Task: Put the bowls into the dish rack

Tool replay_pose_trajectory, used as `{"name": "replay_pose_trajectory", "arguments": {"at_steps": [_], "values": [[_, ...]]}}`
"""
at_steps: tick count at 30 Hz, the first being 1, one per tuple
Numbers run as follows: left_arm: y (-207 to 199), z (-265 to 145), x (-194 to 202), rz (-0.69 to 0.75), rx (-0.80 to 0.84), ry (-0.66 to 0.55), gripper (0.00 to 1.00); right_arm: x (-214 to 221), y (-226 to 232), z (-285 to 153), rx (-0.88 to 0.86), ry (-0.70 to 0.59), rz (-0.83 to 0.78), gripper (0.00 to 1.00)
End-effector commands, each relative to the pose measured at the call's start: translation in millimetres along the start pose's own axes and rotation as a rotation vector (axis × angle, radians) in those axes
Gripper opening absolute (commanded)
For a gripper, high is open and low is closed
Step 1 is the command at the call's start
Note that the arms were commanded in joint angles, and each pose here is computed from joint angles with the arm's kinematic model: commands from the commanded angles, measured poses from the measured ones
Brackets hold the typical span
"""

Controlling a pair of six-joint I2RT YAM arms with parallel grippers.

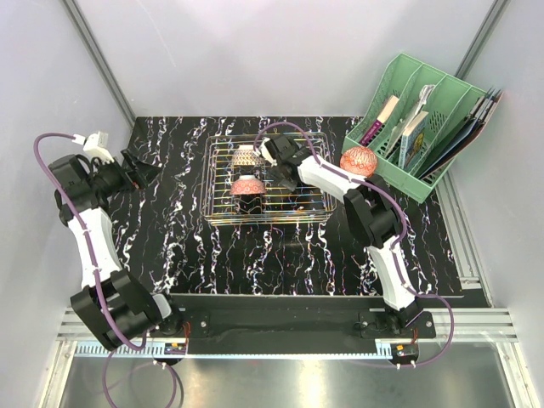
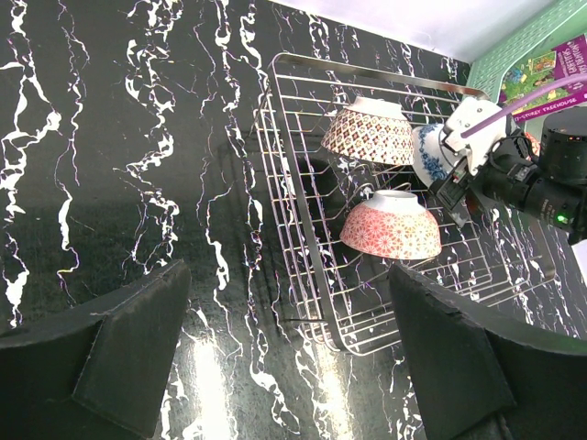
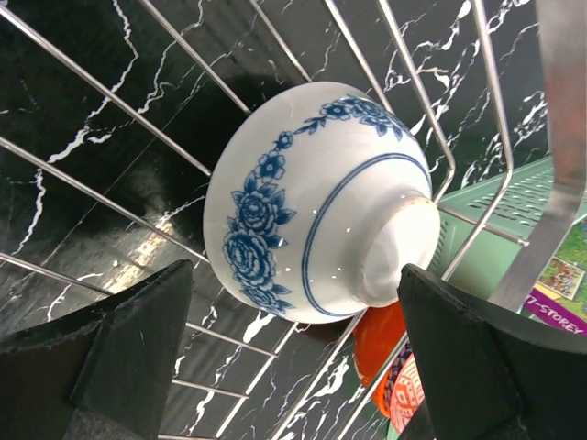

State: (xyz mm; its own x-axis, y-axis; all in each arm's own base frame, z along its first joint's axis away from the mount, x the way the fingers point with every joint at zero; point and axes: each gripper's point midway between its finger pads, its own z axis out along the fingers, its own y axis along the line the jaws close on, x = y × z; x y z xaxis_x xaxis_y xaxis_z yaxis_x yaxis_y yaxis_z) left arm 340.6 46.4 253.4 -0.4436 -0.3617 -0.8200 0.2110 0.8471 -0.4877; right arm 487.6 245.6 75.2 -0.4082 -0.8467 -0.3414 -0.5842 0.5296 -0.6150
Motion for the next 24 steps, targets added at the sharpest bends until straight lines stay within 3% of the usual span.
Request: {"name": "replay_pose_trajectory", "arguments": {"at_steps": [1, 16, 24], "values": [[-11, -6, -8, 0.042, 0.036, -0.040, 0.92, -19, -25, -31, 0.029, -0.054, 0.065, 1.00], [-14, -8, -1, 0.038, 0.041, -0.031, 0.92, -41, -76, -53, 0.213, -0.135, 0.062, 1.00], [-17, -12, 1, 0.049, 0.035, -0.031, 0.92, -35, -84, -34, 0.282, -0.113, 0.021, 1.00]]}}
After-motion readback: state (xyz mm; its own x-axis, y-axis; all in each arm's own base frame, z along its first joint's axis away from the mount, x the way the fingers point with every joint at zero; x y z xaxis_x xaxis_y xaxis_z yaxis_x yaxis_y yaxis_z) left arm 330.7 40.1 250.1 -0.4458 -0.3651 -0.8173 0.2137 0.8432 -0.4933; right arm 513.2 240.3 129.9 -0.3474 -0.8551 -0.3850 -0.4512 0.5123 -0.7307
